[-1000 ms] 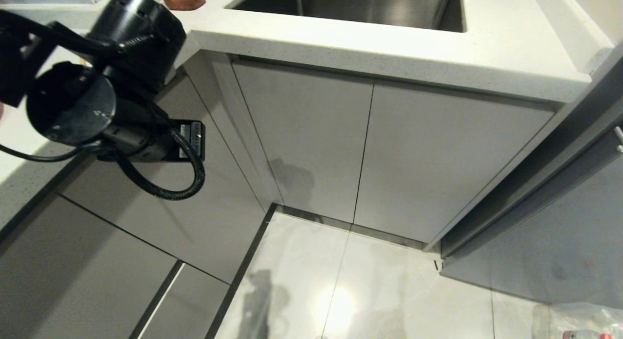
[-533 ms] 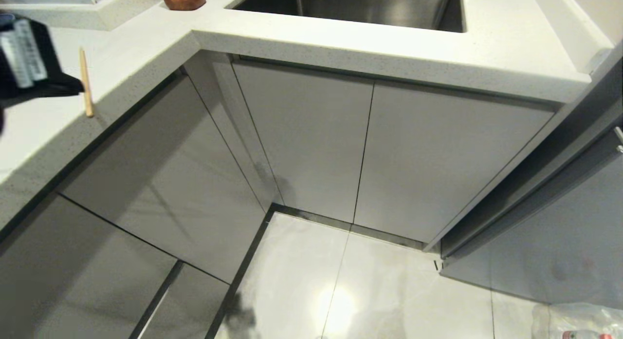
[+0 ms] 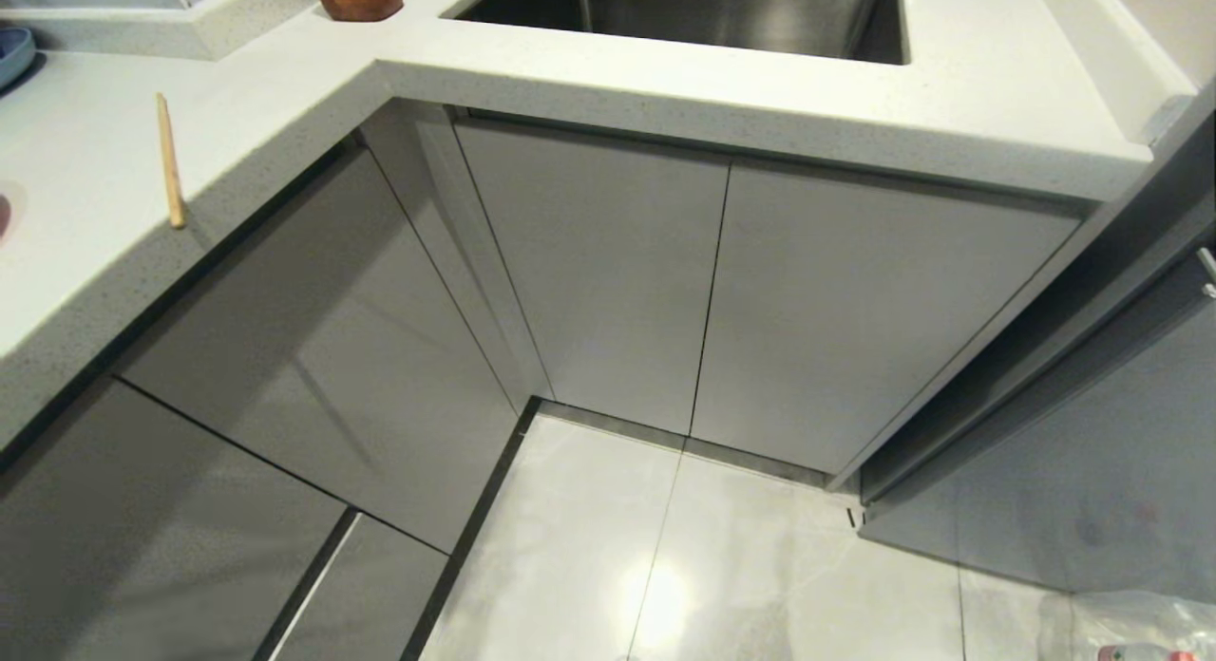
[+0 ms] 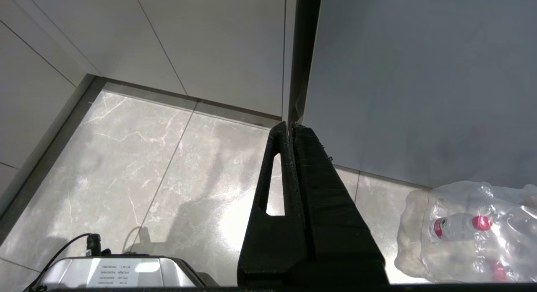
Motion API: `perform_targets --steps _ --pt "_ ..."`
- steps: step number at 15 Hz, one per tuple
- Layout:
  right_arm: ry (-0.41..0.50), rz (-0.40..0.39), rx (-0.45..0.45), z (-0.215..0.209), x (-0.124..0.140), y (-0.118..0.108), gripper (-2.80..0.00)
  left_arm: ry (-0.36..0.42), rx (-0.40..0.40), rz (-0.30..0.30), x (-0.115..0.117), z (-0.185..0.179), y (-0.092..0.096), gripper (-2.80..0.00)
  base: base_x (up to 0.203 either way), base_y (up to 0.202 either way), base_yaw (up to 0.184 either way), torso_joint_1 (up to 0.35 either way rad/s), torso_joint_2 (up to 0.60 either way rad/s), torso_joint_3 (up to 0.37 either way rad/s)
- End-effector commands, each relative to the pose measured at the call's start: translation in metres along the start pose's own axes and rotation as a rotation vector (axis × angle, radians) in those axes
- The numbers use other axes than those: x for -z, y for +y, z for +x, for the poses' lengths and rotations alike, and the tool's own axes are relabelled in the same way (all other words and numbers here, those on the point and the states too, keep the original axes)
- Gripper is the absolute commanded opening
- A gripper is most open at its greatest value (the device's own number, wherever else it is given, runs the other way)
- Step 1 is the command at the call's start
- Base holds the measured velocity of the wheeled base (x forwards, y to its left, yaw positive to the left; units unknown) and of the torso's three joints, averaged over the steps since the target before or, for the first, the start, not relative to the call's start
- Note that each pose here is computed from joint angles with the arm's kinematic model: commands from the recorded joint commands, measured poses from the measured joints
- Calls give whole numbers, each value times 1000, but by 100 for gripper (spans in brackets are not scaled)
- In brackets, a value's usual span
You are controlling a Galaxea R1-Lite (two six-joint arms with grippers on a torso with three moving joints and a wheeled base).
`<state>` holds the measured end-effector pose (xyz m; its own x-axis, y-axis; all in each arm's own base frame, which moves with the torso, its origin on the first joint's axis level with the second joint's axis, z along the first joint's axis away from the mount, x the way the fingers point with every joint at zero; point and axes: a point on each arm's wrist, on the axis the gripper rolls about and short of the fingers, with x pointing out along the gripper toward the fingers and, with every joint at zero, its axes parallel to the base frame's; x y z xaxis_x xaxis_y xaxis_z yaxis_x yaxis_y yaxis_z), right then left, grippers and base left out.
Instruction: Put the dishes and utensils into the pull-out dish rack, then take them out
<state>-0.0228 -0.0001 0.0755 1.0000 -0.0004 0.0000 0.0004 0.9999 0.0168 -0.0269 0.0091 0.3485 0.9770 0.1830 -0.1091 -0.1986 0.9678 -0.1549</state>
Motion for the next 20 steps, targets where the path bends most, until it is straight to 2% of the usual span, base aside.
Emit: perform_targets --steps 1,4,6,8,11,12,14,20 --pt "2 0 0 0 0 0 -280 -69 -14 31 47 -39 15 -280 0 0 0 0 0 0" --pt "2 0 0 0 0 0 -280 -115 -15 185 118 -30 22 -280 0 0 0 0 0 0" --pt "2 0 0 0 0 0 -280 -152 -5 253 161 -19 27 -280 0 0 0 0 0 0" --pt "2 0 0 0 0 0 -280 -155 43 282 204 -5 31 -280 0 0 0 0 0 0" --pt "2 0 0 0 0 0 -280 -151 97 264 244 20 33 -280 0 0 0 0 0 0" --pt "2 0 0 0 0 0 -280 -131 112 261 255 26 33 -280 0 0 0 0 0 0" --pt "2 0 0 0 0 0 -280 -100 191 221 269 32 33 -280 0 0 0 0 0 0" --pt "2 0 0 0 0 0 -280 -97 185 158 269 32 33 -280 0 0 0 0 0 0"
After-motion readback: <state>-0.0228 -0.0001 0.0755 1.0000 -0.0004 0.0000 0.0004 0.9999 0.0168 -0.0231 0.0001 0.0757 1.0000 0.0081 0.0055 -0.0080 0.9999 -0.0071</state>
